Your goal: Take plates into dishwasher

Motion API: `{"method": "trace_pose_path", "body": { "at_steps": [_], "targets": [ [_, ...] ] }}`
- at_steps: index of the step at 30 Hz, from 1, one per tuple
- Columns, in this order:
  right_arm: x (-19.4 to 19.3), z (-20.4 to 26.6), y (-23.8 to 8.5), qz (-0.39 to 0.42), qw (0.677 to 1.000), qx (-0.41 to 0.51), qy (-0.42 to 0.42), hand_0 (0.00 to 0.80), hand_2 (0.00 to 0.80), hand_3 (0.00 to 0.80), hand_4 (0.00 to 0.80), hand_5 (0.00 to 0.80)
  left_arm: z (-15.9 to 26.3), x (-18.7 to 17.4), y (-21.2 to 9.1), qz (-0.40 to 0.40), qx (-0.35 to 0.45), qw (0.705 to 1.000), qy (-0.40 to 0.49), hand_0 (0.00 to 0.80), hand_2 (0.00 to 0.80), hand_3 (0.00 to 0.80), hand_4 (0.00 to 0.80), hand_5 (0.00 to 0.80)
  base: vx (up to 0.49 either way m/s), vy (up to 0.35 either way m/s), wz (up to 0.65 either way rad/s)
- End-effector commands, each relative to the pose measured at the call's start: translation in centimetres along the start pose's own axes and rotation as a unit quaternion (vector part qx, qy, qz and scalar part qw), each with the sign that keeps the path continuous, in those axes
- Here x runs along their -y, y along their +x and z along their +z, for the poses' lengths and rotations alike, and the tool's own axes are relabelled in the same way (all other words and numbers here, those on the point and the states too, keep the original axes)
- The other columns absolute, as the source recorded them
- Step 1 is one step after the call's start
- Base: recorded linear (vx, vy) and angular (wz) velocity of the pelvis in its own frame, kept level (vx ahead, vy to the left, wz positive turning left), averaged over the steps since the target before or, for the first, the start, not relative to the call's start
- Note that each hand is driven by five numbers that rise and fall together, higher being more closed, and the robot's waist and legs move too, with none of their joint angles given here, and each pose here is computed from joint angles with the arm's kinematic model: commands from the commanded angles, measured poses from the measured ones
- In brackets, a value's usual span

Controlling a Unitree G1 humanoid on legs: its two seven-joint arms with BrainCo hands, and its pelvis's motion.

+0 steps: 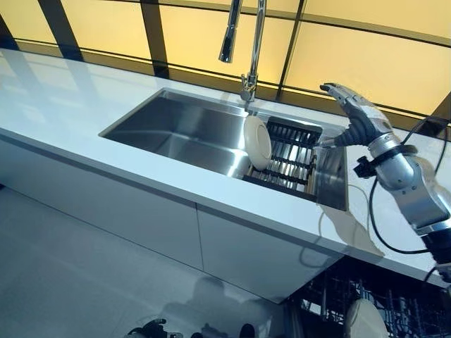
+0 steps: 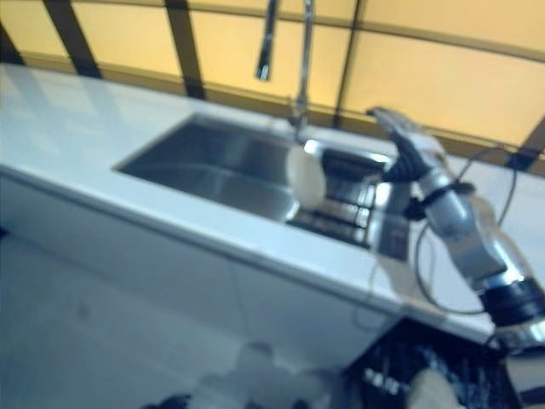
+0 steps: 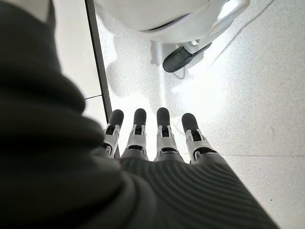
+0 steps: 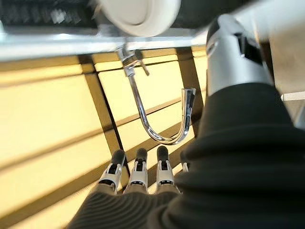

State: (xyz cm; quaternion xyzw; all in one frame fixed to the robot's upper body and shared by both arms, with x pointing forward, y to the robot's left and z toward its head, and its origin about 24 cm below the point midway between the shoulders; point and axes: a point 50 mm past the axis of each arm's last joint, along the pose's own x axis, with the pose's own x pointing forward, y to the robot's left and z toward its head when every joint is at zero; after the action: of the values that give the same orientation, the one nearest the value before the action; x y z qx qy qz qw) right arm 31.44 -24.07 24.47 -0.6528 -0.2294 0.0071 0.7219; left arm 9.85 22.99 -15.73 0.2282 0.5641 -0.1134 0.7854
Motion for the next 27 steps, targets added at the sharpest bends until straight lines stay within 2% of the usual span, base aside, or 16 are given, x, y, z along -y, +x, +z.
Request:
{"method": "trace_pose_path", "body": {
  "at_steps": [1, 7, 12, 18, 27],
  "targets": [
    [3.9, 0.4, 1.8, -0.025, 0.990, 0.049, -0.130, 0.000, 0.000, 0.000, 0.000, 0.000, 0.4, -1.9, -0.1, 0.015, -0.003, 0.999, 0.048, 0.000, 0.000, 0.000, 0.000, 0.000, 0.007, 0.040, 0.00],
    [6.1, 0.6, 2.0, 0.022, 0.949, 0.096, -0.298, 0.000, 0.000, 0.000, 0.000, 0.000, -0.3, -3.1, -0.4, 0.029, -0.012, 0.998, 0.049, 0.000, 0.000, 0.000, 0.000, 0.000, 0.019, 0.025, 0.01],
    [6.7, 1.0, 2.6, 0.052, 0.919, 0.124, -0.370, 0.000, 0.000, 0.000, 0.000, 0.000, -0.7, -3.9, -0.7, 0.040, -0.021, 0.998, 0.053, 0.000, 0.000, 0.000, 0.000, 0.000, 0.006, 0.003, 0.00],
    [5.9, 1.7, 2.5, 0.104, 0.899, 0.163, -0.393, 0.000, 0.000, 0.000, 0.000, 0.000, -1.6, -4.2, -0.9, 0.041, -0.030, 0.998, 0.048, 0.000, 0.000, 0.000, 0.000, 0.000, 0.010, 0.005, 0.02],
    [4.0, 3.3, 3.7, 0.158, 0.888, 0.196, -0.384, 0.000, 0.000, 0.000, 0.000, 0.000, -2.9, -3.1, -1.0, 0.033, -0.047, 0.998, 0.032, 0.000, 0.000, 0.000, 0.000, 0.000, 0.016, 0.006, -0.02]
  ]
}}
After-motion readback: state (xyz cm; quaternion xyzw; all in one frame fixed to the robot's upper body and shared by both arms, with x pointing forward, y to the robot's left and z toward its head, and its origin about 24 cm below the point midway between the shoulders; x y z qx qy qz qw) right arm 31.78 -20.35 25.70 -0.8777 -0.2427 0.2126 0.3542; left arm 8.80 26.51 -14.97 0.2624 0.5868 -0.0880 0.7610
